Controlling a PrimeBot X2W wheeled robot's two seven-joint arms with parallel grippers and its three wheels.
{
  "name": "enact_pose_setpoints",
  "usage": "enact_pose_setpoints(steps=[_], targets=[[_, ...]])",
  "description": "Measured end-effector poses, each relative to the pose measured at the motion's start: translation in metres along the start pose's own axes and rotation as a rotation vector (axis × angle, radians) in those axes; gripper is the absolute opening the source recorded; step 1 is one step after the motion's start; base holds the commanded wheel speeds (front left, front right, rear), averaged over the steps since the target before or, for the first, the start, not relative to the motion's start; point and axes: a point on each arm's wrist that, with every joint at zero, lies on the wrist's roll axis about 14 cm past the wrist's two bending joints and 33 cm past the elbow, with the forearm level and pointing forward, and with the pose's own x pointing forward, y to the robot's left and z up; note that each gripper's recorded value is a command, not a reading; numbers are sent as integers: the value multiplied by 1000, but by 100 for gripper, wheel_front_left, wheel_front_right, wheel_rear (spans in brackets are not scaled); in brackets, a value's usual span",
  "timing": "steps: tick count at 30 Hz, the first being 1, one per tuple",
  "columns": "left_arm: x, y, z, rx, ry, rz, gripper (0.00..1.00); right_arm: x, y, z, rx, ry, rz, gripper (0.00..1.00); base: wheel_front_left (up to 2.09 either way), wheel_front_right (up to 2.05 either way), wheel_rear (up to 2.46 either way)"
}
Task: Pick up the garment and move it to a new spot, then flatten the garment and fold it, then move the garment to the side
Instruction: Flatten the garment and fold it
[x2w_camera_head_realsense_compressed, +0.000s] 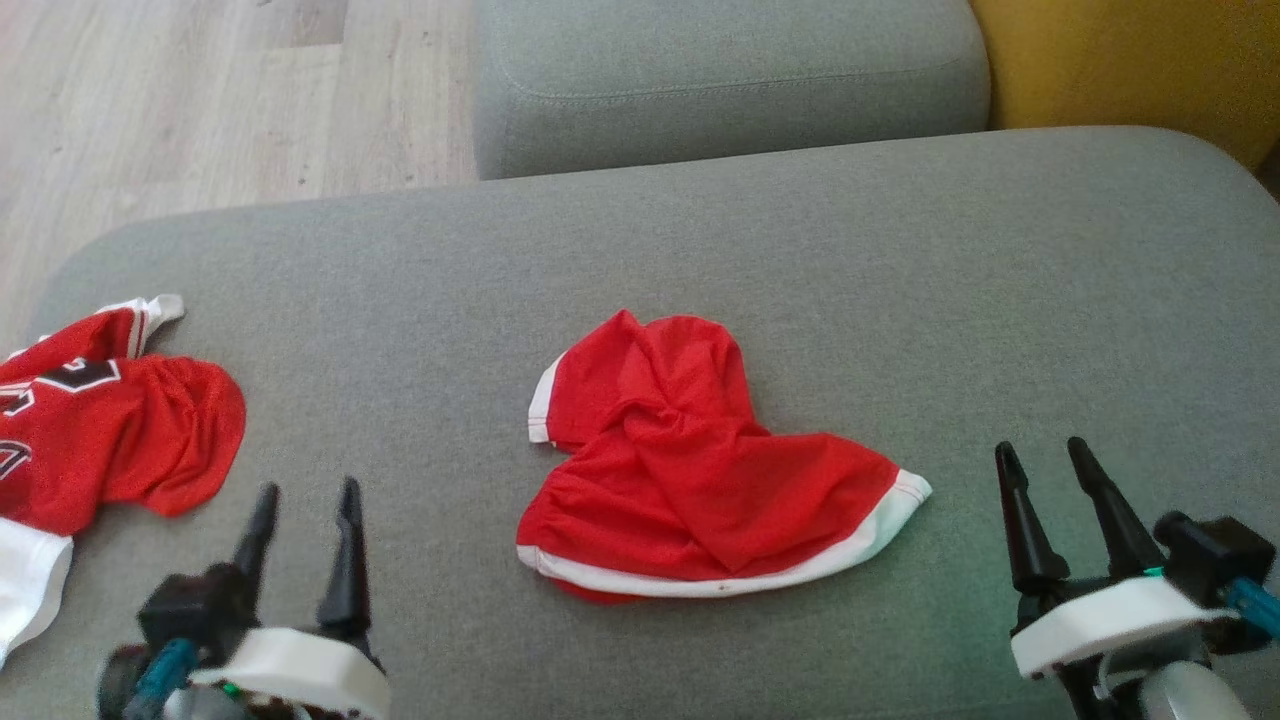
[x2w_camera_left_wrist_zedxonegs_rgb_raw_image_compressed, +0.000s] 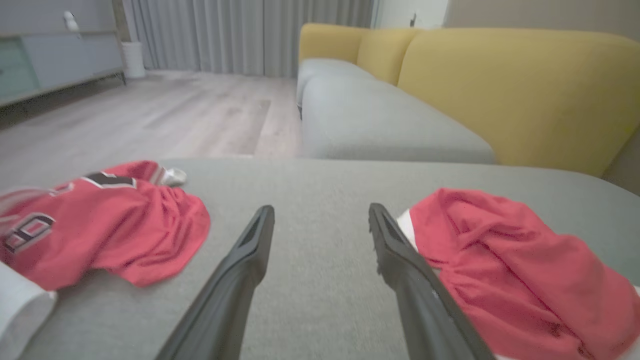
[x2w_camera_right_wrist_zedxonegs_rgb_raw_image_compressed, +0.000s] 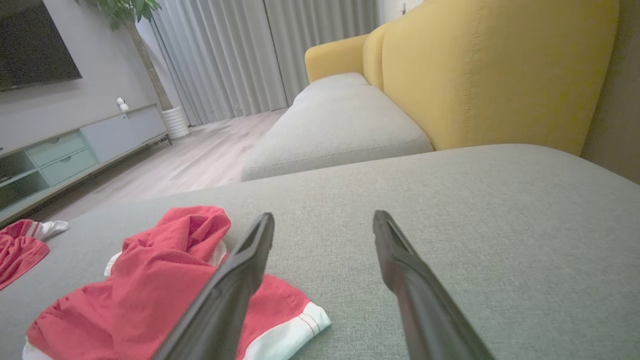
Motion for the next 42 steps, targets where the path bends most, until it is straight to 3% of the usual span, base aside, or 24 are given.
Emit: enact_pose_setpoints(steps=[4, 8, 18, 34, 35, 36, 37, 38, 40, 42], targets=[[-13, -28, -55, -81, 276, -144, 100, 6, -6, -29, 11, 183, -6, 100, 0, 0, 0], [-36, -57, -97, -96, 526, -292, 100, 19, 3, -58, 9, 399, 35, 100, 0, 0, 0], [-10, -76, -111, -87, 636, -410, 100, 32, 0, -110, 46, 769, 42, 100, 0, 0, 0], [6, -107, -128, -107, 668, -509, 100, 40, 9, -118, 69, 800, 76, 100, 0, 0, 0], [6, -109, -130, -104, 676, -515, 100, 41, 11, -118, 65, 801, 81, 95, 0, 0, 0], [6, -109, -131, -104, 680, -517, 100, 42, 12, -118, 62, 799, 88, 79, 0, 0, 0], [6, -110, -131, -106, 679, -516, 81, 42, 14, -117, 64, 795, 94, 33, 0, 0, 0], [7, -109, -133, -105, 683, -516, 44, 43, 16, -117, 65, 791, 101, 0, 0, 0, 0], [7, -110, -132, -105, 678, -520, 0, 41, 22, -118, 71, 791, 117, 0, 0, 0, 0], [7, -112, -131, -105, 667, -524, 0, 41, 28, -118, 77, 782, 133, 0, 0, 0, 0]])
